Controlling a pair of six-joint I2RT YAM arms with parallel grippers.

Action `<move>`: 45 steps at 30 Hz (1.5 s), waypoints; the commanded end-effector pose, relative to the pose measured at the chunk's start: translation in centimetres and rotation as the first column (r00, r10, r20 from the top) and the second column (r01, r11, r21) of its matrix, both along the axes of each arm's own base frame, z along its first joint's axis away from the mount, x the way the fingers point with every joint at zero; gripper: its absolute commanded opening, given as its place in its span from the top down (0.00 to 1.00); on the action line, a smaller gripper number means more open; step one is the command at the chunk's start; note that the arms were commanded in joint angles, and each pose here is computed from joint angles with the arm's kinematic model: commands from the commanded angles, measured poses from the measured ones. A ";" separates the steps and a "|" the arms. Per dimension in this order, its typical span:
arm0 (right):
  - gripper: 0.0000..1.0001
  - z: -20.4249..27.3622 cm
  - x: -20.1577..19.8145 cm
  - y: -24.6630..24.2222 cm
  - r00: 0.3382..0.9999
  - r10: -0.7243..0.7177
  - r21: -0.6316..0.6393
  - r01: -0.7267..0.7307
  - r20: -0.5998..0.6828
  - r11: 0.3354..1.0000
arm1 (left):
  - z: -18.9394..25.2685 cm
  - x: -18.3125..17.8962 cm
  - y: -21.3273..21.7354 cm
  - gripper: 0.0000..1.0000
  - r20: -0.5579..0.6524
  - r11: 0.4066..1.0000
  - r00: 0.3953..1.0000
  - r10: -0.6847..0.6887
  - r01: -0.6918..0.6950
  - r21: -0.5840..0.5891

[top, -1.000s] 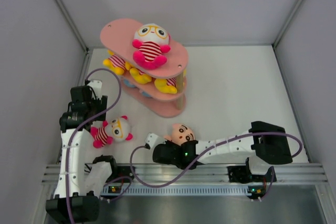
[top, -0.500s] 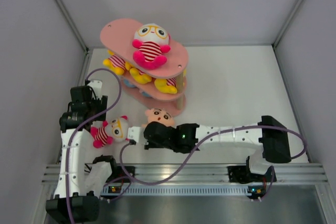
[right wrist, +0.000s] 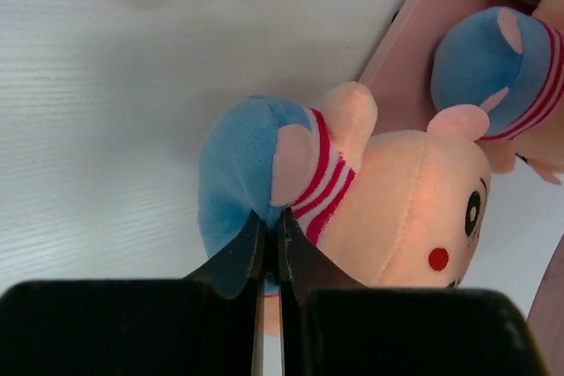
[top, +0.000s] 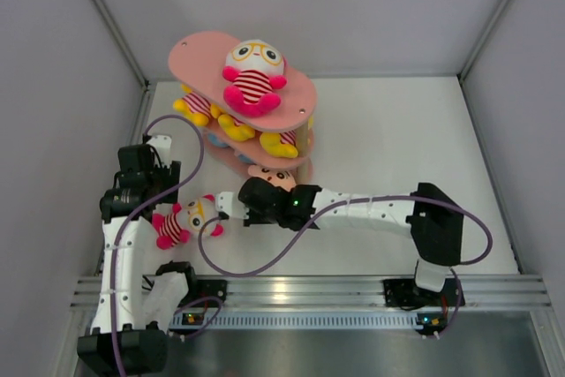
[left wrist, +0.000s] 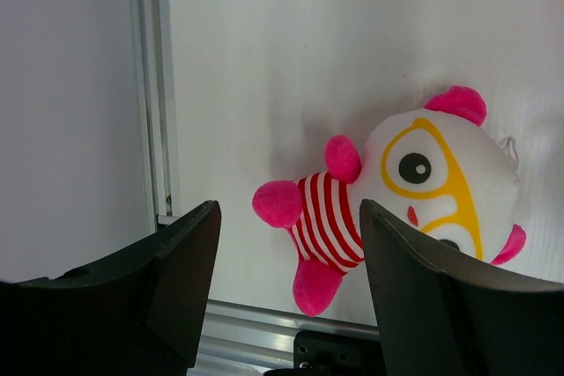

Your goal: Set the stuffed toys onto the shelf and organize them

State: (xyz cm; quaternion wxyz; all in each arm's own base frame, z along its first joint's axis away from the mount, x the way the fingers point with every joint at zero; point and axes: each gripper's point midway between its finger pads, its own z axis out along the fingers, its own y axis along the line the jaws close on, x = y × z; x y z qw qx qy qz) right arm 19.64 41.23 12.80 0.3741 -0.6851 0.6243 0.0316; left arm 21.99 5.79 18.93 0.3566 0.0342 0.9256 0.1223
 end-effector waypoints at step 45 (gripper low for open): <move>0.77 -1.6 12.6 -3.2 0.935 -0.237 -0.163 0.286 0.265 0.944 | 1.0 0.2 -0.1 0.30 0.038 1.000 0.999 -0.023 0.023 0.005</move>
